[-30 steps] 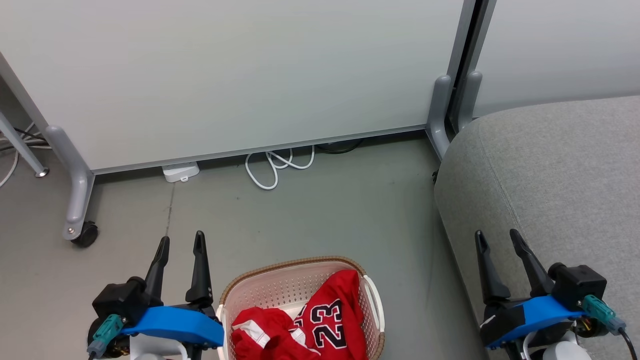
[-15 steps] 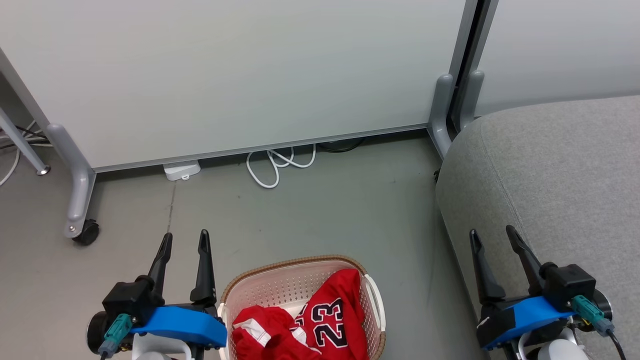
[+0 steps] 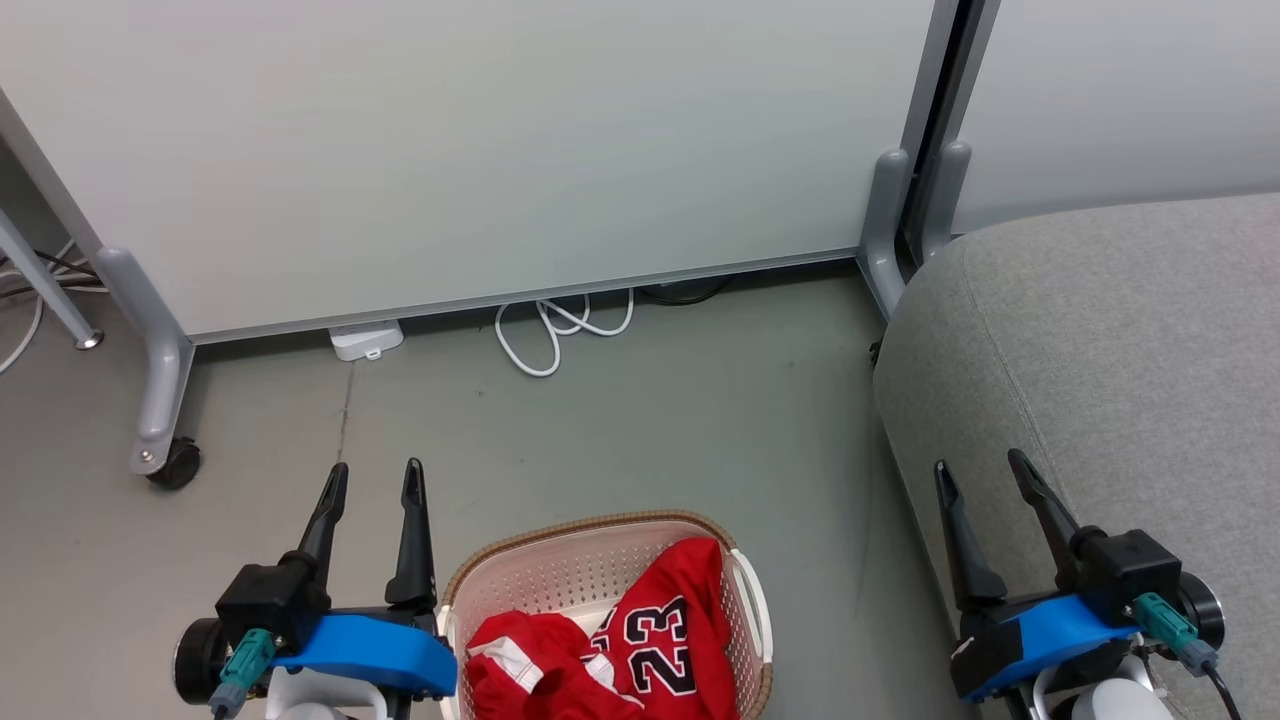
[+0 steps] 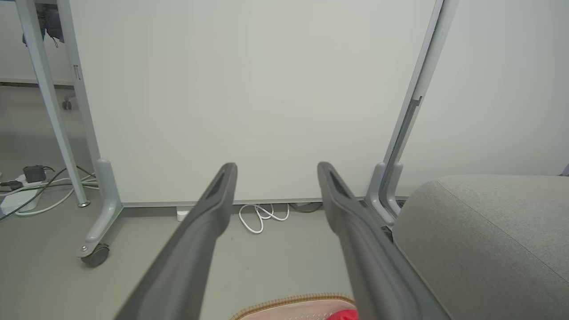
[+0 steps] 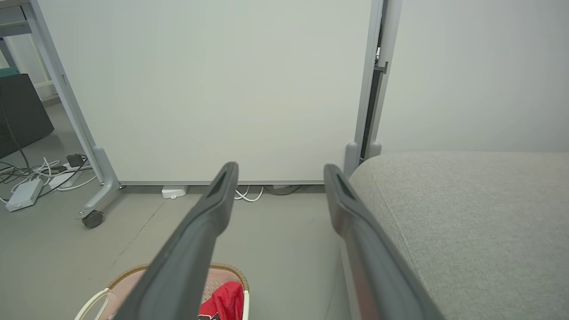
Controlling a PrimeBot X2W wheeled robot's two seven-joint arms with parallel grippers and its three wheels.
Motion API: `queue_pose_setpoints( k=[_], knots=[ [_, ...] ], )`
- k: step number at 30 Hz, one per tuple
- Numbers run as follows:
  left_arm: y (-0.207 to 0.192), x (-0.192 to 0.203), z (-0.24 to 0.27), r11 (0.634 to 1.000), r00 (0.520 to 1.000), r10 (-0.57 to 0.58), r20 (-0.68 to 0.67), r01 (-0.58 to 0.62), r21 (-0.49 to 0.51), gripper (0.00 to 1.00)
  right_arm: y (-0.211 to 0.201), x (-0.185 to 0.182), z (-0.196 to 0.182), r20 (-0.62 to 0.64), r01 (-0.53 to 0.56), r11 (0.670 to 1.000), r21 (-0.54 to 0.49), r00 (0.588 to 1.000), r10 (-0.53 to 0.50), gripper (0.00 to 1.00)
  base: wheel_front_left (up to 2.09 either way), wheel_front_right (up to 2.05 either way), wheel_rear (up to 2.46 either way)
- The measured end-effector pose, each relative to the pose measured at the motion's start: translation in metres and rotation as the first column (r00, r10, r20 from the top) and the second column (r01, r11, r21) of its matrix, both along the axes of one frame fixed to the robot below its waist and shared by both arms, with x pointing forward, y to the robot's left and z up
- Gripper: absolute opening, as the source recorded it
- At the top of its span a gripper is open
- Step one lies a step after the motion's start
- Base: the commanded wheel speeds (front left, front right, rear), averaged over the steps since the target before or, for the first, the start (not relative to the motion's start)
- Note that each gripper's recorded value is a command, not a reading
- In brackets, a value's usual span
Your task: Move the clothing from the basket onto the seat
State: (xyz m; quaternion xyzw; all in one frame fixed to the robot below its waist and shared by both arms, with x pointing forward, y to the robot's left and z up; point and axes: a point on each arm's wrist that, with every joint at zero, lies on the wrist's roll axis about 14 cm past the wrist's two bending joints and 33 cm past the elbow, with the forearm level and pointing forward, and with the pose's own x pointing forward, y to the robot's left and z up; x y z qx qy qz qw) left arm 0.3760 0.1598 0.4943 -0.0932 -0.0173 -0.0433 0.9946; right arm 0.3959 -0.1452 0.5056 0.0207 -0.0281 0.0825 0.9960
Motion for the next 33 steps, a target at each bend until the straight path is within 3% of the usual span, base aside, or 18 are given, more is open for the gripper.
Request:
queue_pose_setpoints(
  k=[20, 26, 33],
  knots=[
    [-0.010, 0.011, -0.020, 0.999, 0.998, -0.033, -0.058, 0.034, 0.018, 1.00, -0.001, 0.007, -0.007, -0.019, 0.004, 1.000, 0.017, 1.000, -0.004, 1.00, 0.00, 0.00, 0.00],
    [-0.022, 0.024, -0.052, 0.992, 0.984, -0.101, -0.150, 0.111, 0.062, 1.00, -0.005, 0.019, -0.013, -0.028, 0.015, 1.000, 0.027, 0.999, -0.014, 1.00, 0.00, 0.00, 0.00],
    [-0.044, 0.038, -0.112, 0.967, 0.926, -0.203, -0.318, 0.240, 0.082, 1.00, -0.018, 0.034, -0.029, -0.062, 0.047, 0.998, 0.032, 0.997, -0.045, 1.00, 0.00, 0.00, 0.00]
  ],
)
